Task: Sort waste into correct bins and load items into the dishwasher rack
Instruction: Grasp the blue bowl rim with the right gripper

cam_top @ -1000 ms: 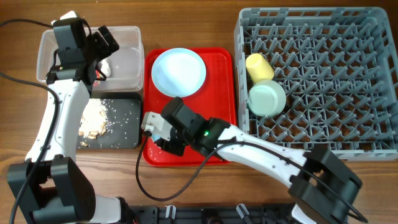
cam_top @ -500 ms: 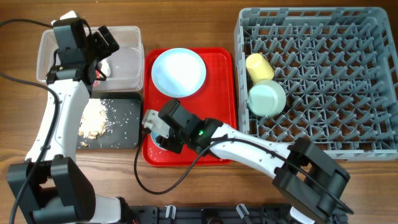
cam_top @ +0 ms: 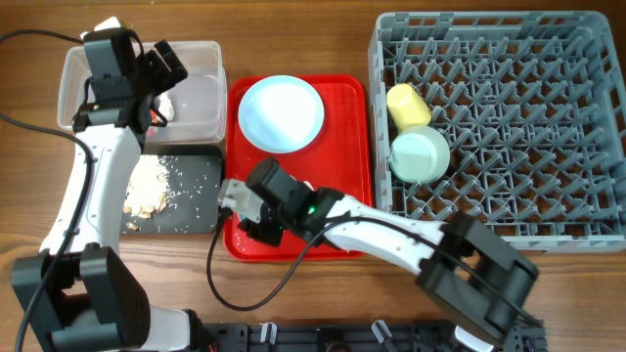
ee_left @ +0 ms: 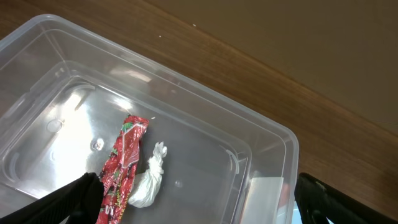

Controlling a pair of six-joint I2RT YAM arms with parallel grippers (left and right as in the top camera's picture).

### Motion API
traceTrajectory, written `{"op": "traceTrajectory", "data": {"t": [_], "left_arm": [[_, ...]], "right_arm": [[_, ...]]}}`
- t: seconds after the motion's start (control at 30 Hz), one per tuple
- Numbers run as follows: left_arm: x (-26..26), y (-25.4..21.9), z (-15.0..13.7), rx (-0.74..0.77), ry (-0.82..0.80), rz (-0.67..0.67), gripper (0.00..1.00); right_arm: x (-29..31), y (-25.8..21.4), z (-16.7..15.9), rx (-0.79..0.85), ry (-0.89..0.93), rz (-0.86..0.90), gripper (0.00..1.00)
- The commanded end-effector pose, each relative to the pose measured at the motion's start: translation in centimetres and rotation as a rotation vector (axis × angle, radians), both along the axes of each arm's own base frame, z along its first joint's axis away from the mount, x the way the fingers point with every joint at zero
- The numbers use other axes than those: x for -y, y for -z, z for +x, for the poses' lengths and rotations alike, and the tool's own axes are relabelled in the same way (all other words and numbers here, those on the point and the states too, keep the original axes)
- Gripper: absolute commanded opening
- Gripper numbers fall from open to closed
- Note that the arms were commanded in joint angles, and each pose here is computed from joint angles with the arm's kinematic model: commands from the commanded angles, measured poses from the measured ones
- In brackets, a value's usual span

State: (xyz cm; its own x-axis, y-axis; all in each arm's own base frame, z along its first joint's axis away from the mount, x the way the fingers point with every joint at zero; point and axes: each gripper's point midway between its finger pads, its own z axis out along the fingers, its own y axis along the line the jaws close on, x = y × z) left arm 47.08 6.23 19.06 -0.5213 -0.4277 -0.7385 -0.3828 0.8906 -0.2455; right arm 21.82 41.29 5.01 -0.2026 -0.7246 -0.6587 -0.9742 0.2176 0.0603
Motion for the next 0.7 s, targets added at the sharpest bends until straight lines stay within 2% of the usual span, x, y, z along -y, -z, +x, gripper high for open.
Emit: {"op": "traceTrajectory", "data": {"t": [0.0, 0.13, 0.33, 0.6, 0.67], "left_arm": [[-0.2, -0.4, 0.0, 0.011, -0.01, -0.004, 1.0], [-0.2, -0.4, 0.0, 0.011, -0.01, -0.004, 1.0], [-0.2, -0.4, 0.0, 0.011, -0.01, -0.004, 1.0], [-0.2, -0.4, 0.0, 0.011, -0.011, -0.004, 1.0], [-0.2, -0.4, 0.0, 0.011, -0.011, -0.004, 1.0]], "right_arm": [[-0.9, 1.5, -1.5, -0.033, -0.051, -0.011, 0.35], [-1.2, 1.5, -2.2, -0.02, -0.078, -0.015, 0.34], [-1.2, 1.5, -1.6, -0.005, -0.053, -0.019, 0.25], [-1.3, 1.0, -1.5, 0.004, -0.053, -0.007, 0.04], [-1.3, 0.5, -1.5, 0.007, -0.053, -0.002, 0.04]]}}
